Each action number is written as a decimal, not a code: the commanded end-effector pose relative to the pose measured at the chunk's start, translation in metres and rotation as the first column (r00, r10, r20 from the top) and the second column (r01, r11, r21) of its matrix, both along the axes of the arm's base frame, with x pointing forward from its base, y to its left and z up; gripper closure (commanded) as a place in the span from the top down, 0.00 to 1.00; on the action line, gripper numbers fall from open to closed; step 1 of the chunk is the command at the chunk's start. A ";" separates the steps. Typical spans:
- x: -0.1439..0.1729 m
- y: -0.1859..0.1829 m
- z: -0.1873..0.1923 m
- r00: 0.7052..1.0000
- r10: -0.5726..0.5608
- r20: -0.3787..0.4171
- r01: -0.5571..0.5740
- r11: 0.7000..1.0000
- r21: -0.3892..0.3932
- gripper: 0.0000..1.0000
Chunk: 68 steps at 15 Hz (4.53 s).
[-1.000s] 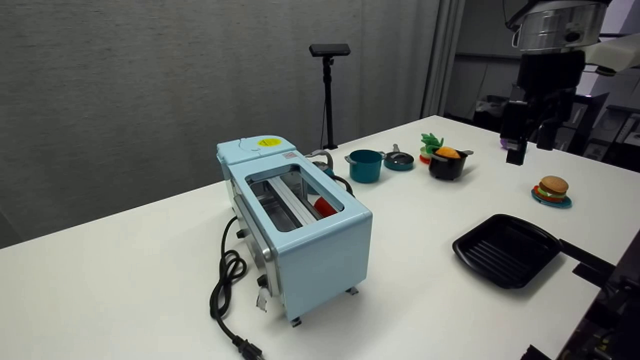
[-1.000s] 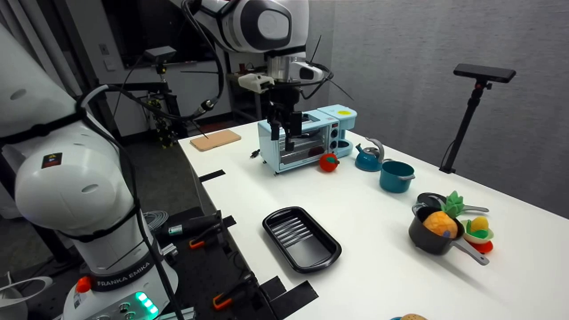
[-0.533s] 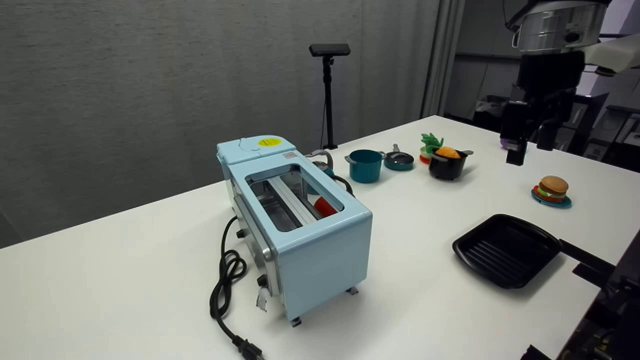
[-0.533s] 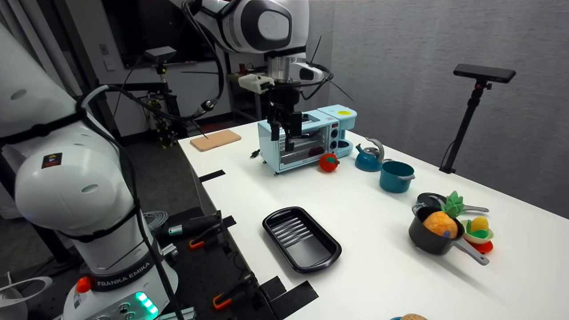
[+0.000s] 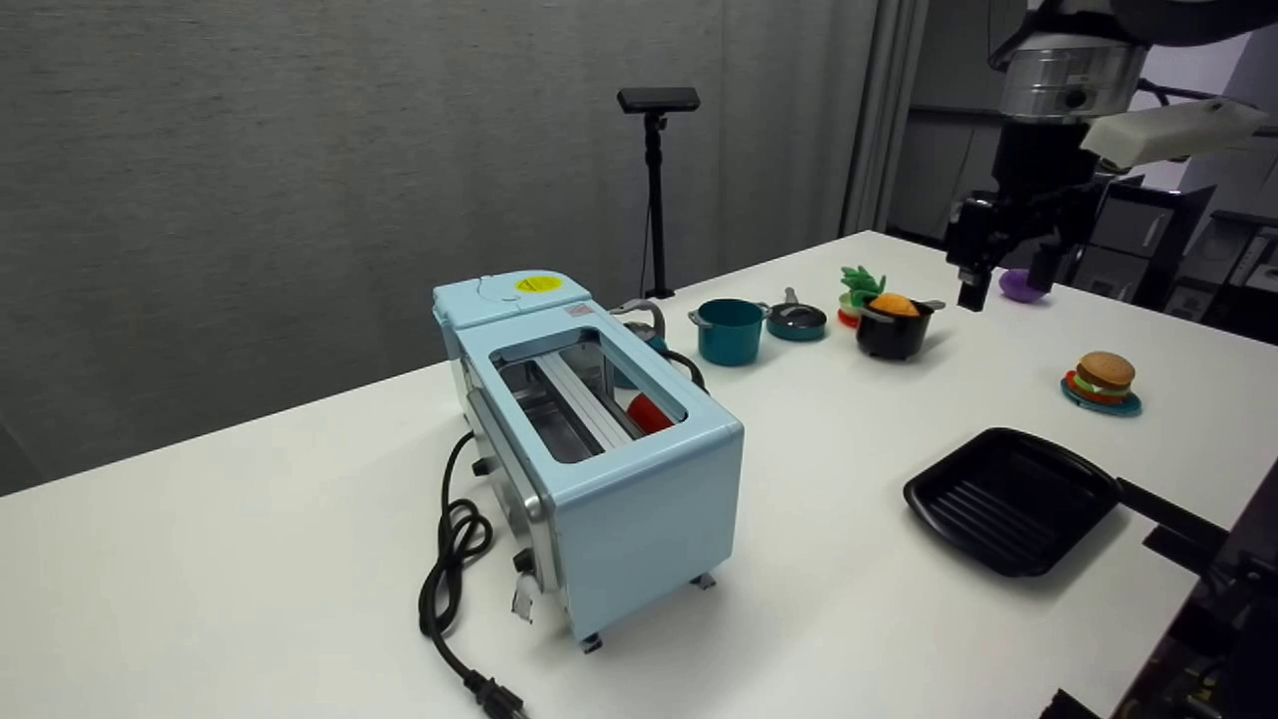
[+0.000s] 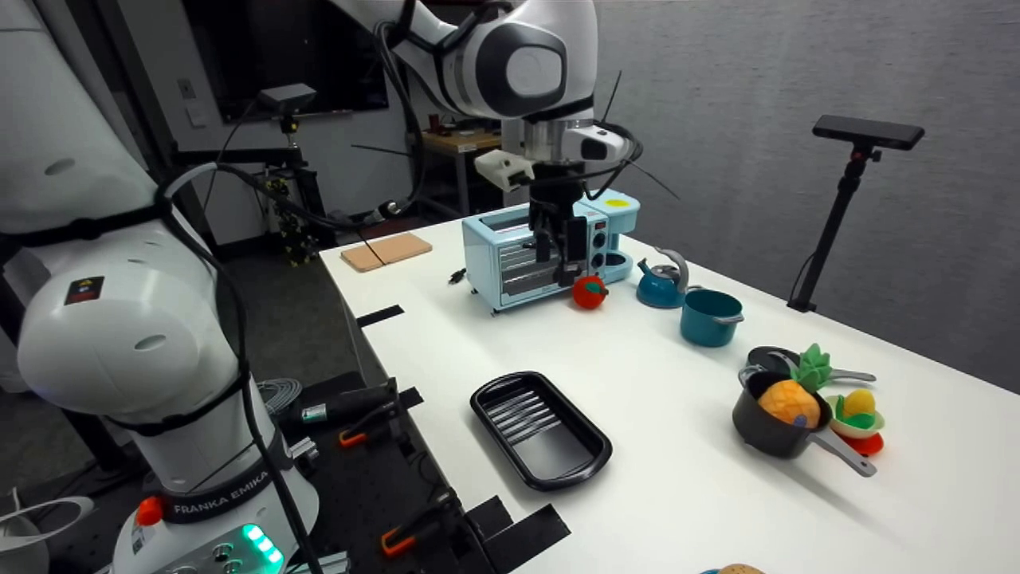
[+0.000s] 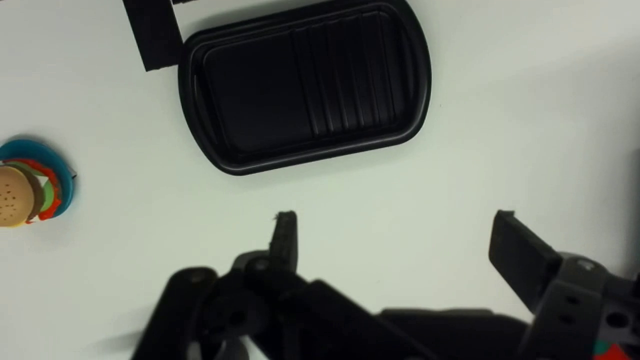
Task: Remove the orange toy from the pot.
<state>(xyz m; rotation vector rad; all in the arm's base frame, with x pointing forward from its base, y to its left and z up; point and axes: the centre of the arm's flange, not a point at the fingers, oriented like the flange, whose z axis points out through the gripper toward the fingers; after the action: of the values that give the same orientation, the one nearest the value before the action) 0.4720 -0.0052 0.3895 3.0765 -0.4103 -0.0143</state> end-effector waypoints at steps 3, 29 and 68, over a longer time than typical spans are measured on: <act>0.091 -0.075 -0.014 0.981 -0.184 0.067 0.186 0.982 -0.023 1.00; 0.276 -0.227 -0.140 0.948 -0.318 0.006 0.309 0.914 -0.262 1.00; 0.275 -0.184 -0.033 0.957 -0.208 0.203 0.241 0.958 -0.156 0.01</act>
<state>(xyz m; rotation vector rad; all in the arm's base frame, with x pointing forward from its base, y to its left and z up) 0.7498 -0.2106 0.3178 2.7671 -0.7626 0.1826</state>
